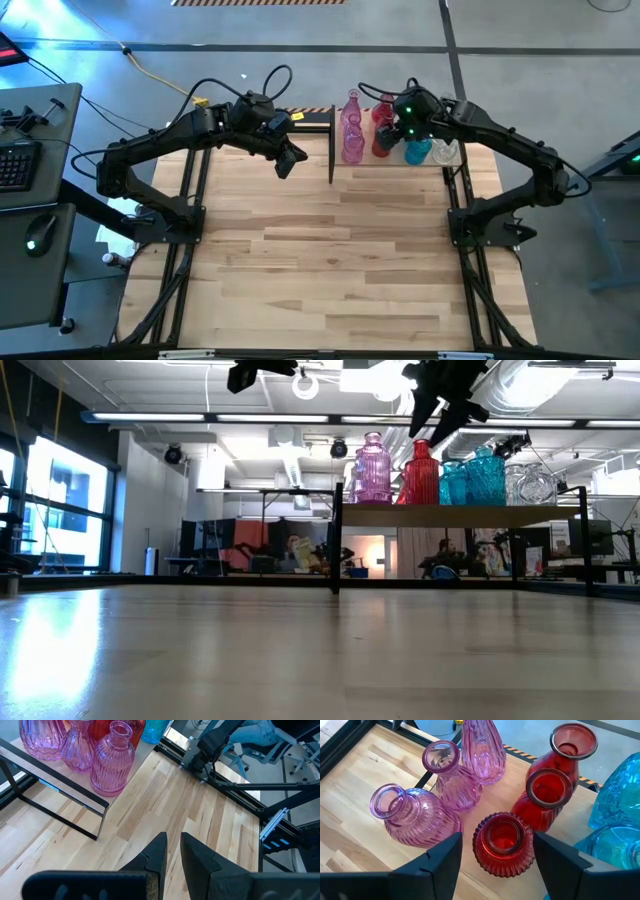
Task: Sort vases onto shelf
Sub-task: Adjust the vases on the shelf
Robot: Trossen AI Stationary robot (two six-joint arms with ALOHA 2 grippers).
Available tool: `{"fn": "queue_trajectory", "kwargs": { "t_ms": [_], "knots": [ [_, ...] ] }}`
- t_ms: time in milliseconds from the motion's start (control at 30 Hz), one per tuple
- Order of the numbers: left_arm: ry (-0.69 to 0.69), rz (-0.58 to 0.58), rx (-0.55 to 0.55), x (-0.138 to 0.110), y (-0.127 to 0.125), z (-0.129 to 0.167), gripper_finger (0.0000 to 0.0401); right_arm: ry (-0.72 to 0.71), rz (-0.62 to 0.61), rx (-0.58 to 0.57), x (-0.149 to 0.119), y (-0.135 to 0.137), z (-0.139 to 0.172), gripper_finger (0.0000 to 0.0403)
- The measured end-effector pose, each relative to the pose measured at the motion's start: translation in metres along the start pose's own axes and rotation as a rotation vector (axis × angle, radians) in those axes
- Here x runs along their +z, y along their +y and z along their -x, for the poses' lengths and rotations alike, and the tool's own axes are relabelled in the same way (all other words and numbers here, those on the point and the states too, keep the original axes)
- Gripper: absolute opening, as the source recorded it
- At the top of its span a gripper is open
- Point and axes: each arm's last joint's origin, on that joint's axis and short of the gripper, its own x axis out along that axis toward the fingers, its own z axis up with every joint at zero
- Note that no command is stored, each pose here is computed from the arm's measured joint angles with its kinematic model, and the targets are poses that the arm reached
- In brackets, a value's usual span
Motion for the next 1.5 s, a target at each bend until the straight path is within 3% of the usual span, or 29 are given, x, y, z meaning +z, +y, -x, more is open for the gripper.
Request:
{"fn": "queue_trajectory", "kwargs": {
  "t_ms": [733, 1500],
  "knots": [
    [0.0, 0.001, 0.0, 0.0, 0.0, 0.0, 0.0045, 0.02, 0.0, 0.009, -0.0014, -0.0002, 0.0, 0.0131],
    [0.0, 0.0, 0.0, 0.0, 0.0, 0.0, 0.0045, 0.034, -0.024, 0.003, -0.004, -0.0024, 0.0044, 0.0117]
  ]
}}
